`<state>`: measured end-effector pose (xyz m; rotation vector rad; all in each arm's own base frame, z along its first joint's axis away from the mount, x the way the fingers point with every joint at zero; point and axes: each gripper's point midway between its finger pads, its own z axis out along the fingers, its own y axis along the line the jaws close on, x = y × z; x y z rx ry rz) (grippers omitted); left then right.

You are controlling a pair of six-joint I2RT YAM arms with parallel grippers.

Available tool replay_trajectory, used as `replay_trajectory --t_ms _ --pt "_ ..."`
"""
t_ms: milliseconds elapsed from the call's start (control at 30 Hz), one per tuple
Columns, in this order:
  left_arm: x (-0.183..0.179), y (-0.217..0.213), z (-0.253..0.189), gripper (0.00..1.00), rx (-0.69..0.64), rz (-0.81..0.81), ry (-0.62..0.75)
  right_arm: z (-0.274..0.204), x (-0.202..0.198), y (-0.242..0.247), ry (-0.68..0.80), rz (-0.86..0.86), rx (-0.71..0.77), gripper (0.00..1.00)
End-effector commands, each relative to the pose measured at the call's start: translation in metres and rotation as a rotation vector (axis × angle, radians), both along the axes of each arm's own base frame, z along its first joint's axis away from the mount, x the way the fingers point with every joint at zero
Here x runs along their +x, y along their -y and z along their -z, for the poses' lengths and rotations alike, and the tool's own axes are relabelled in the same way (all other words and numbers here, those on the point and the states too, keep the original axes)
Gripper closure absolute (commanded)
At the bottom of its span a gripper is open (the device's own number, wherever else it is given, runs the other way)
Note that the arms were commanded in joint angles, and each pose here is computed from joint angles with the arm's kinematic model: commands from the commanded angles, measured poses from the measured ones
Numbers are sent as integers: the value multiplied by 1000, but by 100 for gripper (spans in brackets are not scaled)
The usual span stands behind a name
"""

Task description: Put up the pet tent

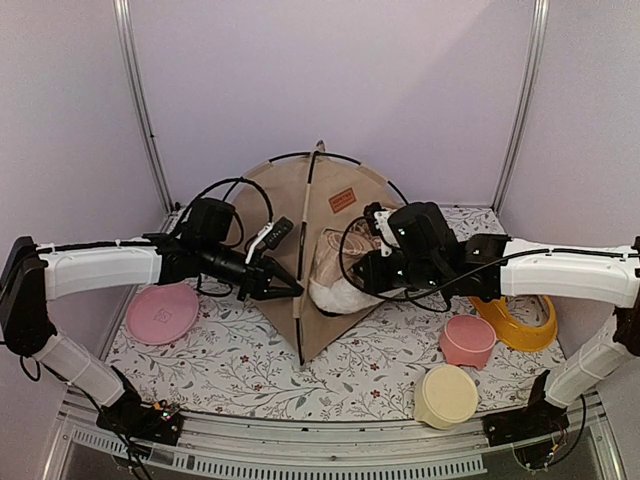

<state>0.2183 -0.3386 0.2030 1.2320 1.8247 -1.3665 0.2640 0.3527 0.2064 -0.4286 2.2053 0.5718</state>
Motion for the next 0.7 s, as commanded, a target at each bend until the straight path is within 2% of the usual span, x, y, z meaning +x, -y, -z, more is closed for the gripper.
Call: replay_trajectory --t_ms 0,133,267,367,500,600,667 --pt "-21 11 -11 100 -33 106 35 -57 32 -13 57 -47 353 100" --pt "-29 16 -17 100 -48 149 46 -41 50 -20 23 -25 417 100" --pt "-35 20 -20 100 -61 185 50 -9 62 -35 5 -25 404 100" --pt "-35 21 -20 100 -56 194 54 28 65 -48 -62 -37 370 100" --pt "-24 20 -18 100 -27 134 80 59 50 -50 -121 -36 324 100" --pt "-11 15 -19 100 -10 49 103 59 39 -48 -120 -36 282 99" --pt "-4 9 -23 100 3 -23 128 47 32 -45 -97 -39 270 89"
